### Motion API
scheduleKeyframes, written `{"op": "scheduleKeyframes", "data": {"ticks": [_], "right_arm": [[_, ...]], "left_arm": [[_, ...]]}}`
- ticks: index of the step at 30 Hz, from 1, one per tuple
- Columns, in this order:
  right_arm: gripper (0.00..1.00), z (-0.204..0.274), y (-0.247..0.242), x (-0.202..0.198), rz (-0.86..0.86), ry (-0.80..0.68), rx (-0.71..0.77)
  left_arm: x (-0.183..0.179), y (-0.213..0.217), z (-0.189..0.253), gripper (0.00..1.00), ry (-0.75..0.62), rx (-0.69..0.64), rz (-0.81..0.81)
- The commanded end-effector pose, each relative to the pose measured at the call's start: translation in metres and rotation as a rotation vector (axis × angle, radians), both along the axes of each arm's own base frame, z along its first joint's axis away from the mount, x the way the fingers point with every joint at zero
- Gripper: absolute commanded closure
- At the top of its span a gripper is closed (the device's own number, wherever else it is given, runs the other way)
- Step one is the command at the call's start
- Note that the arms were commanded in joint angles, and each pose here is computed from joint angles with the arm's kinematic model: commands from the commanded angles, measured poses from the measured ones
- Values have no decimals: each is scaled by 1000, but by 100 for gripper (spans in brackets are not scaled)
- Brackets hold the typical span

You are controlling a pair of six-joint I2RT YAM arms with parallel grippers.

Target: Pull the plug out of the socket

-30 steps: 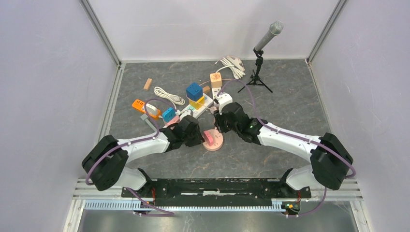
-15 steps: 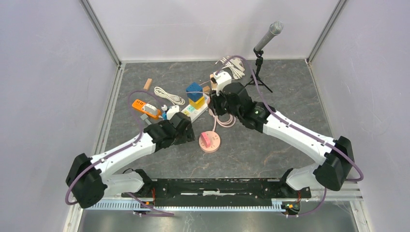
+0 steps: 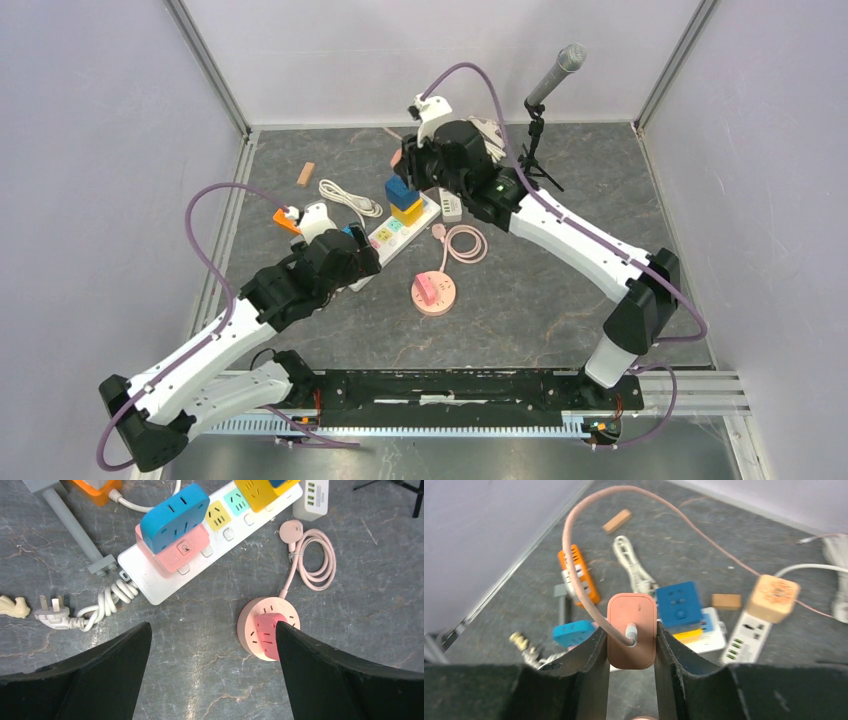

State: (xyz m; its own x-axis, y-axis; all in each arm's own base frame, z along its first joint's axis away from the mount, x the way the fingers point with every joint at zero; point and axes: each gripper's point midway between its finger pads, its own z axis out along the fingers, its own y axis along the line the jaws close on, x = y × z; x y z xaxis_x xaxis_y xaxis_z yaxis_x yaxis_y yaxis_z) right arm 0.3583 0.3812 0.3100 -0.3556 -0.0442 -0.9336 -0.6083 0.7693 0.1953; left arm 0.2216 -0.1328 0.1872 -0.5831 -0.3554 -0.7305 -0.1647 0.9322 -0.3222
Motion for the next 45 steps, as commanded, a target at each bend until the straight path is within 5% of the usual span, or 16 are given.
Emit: {"op": "scheduleKeyframes", "data": {"ticks": [1,11,15,22,35,38,42,45], "right_arm": [[100,37,-56,36,-248,-65,17],[100,-32,-228,36,-725,48,-154],[100,-68,-261,19,-801,124,-136],[100,-146,-281,-19,-781,302,-223],[81,-252,-349,-63,-732,518,-499],[65,-256,-360,-64,-761,533,-531],[24,-244,-363,-56,-760,502,-553],[12,-234,-365,-52,-747,478,-575]], "left_arm": [[2,17,23,0,-64,11,53],[10,9,29,0,-76,28,26],[16,-1,22,0,-49,41,3],[21,-11,15,0,-22,49,-26],[21,-16,5,0,0,47,-50],[22,-18,5,0,5,52,-59],[24,-17,6,0,3,59,-63],[26,-16,9,0,-4,63,-61]]}}
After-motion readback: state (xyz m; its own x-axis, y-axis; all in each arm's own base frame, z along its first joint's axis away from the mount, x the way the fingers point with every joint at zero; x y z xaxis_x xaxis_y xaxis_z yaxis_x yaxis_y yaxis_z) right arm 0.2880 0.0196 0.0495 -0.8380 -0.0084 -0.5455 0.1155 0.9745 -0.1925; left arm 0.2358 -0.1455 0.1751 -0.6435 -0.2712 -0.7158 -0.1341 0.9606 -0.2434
